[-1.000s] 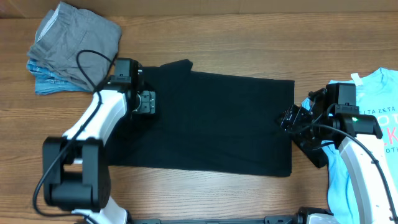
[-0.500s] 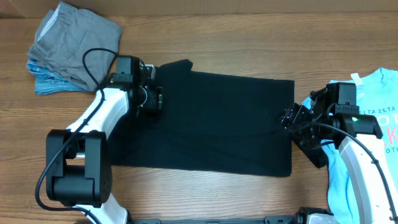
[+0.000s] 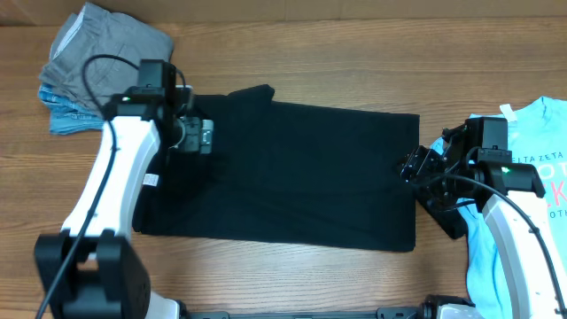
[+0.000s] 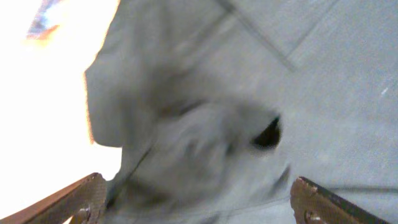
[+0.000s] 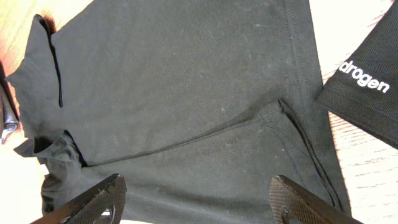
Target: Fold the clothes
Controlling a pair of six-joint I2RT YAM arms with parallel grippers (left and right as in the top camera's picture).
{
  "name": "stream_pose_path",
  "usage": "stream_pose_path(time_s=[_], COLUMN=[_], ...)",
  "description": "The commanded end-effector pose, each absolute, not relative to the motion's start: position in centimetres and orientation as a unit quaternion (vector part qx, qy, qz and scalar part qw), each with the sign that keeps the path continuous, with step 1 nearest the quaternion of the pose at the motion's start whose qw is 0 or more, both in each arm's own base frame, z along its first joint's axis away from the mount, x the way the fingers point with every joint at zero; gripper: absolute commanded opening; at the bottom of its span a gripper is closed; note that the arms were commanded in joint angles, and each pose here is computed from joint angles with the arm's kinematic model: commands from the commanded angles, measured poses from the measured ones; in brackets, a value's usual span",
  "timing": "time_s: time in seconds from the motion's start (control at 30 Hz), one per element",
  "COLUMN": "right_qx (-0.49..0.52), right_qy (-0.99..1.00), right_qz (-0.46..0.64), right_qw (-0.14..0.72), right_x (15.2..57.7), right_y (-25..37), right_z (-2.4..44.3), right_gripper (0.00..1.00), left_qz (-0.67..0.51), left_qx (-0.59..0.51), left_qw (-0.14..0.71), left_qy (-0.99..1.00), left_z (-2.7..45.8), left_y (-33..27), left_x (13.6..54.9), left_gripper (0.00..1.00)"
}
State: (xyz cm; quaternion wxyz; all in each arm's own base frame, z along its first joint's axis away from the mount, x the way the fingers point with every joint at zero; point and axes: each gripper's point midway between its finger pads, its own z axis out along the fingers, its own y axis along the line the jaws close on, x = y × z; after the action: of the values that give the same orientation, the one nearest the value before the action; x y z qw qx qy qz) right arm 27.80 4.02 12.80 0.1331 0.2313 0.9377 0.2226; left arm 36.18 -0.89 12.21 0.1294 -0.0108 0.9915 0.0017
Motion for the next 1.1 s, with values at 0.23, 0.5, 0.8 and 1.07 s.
stream_pose_path(time_s=[0.23, 0.5, 0.8, 1.07], right_qx=[0.230, 0.232, 0.232, 0.245], right_qy=[0.936, 0.937, 0.937, 0.944], right_qz=[0.228, 0.222, 0.221, 0.169], right_qw=[0.139, 0.138, 0.139, 0.141], right_x=[28.1, 28.1, 28.1, 27.9], right_y=[4.1, 4.0, 3.9, 2.2], right_z=[13.6, 13.5, 13.5, 12.5], right_gripper=[0.78, 0.79, 0.78, 0.79], left_qz=[-0.028, -0.054, -0.045, -0.018], left_qx=[-0.160, -0.188, -0.176, -0.196], left_qw=[0.021, 0.046, 0.043, 0.065], left_qy=[0.986, 0.980, 0.982, 0.978], left_z=[6.3, 2.1, 0.8, 3.3], left_y=[4.7, 5.6, 5.6, 7.3], left_x=[29.3, 28.7, 27.8, 29.8], left_gripper=[0.95, 0.86, 0.09, 0.04])
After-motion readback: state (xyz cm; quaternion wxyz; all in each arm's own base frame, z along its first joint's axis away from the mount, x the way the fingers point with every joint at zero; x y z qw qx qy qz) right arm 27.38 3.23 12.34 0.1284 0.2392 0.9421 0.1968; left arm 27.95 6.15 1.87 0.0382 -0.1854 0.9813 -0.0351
